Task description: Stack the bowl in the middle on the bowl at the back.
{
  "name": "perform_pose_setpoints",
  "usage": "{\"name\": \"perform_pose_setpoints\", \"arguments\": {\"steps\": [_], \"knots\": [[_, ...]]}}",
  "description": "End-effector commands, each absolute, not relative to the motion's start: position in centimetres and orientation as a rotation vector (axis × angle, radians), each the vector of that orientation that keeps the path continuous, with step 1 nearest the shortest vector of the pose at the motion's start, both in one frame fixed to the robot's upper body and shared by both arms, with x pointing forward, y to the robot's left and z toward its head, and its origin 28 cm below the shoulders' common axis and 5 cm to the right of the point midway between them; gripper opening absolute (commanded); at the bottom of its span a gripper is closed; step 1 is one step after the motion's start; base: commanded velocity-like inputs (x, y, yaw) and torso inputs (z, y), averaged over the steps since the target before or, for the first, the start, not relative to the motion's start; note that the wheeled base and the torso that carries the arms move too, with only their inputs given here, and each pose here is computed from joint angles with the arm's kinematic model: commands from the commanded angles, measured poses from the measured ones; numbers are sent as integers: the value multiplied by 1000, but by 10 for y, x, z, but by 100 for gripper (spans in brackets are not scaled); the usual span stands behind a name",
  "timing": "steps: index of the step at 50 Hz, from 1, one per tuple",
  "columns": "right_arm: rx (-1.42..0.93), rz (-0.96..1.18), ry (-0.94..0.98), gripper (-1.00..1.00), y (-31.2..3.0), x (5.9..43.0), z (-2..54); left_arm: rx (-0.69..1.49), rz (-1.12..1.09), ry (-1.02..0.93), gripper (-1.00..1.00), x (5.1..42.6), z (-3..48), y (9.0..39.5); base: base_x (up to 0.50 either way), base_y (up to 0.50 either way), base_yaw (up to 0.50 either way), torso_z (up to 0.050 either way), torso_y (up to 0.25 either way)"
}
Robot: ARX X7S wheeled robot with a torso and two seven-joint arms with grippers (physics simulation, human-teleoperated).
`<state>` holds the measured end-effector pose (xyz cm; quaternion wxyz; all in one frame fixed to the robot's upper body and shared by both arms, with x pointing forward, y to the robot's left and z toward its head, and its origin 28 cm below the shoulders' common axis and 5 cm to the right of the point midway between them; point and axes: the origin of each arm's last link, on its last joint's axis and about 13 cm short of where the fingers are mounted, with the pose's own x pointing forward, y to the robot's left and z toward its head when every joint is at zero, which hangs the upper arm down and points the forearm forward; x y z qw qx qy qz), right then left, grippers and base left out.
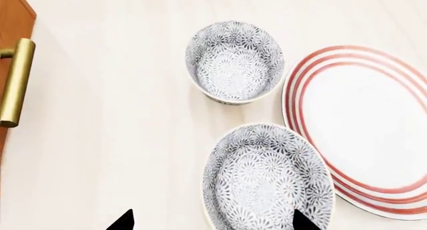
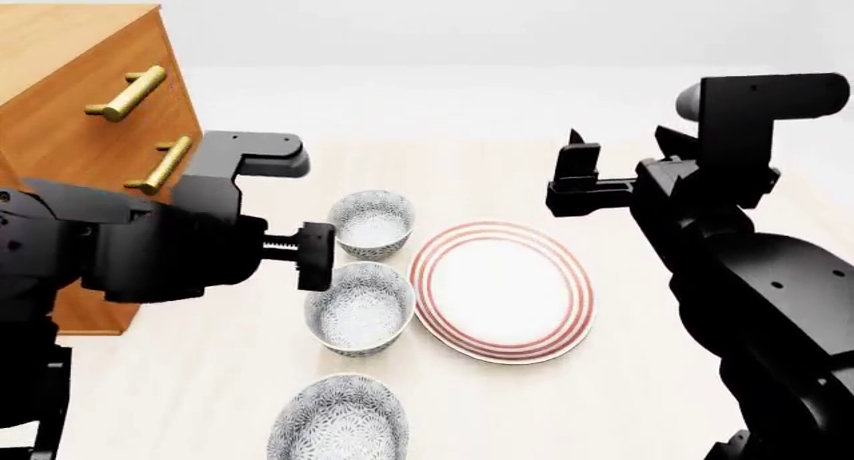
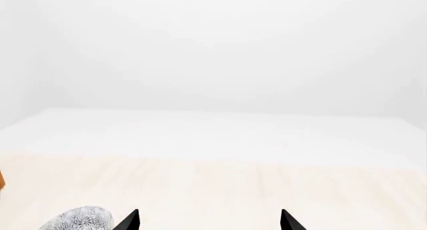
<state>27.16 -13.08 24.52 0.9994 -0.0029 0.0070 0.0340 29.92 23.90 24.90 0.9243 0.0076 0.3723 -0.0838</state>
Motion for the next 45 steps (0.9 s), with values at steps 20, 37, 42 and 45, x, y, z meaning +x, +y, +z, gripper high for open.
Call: {"name": "perform_pose_setpoints", "arguments": {"steps": [20,37,42,45], "knots": [[4,53,55,100,-135,271,234,15,-158,850,100,313,227,225,0,0,0,0,0],[4,45,71,100,-137,274,230,-6,-131,870,100,329,221,219,0,0,0,0,0],[2,45,74,100,-137,277,229,-10,-129,887,100,331,216,218,0,0,0,0,0],[0,44,77,100,-137,276,229,-10,-129,894,100,332,214,217,0,0,0,0,0]]}}
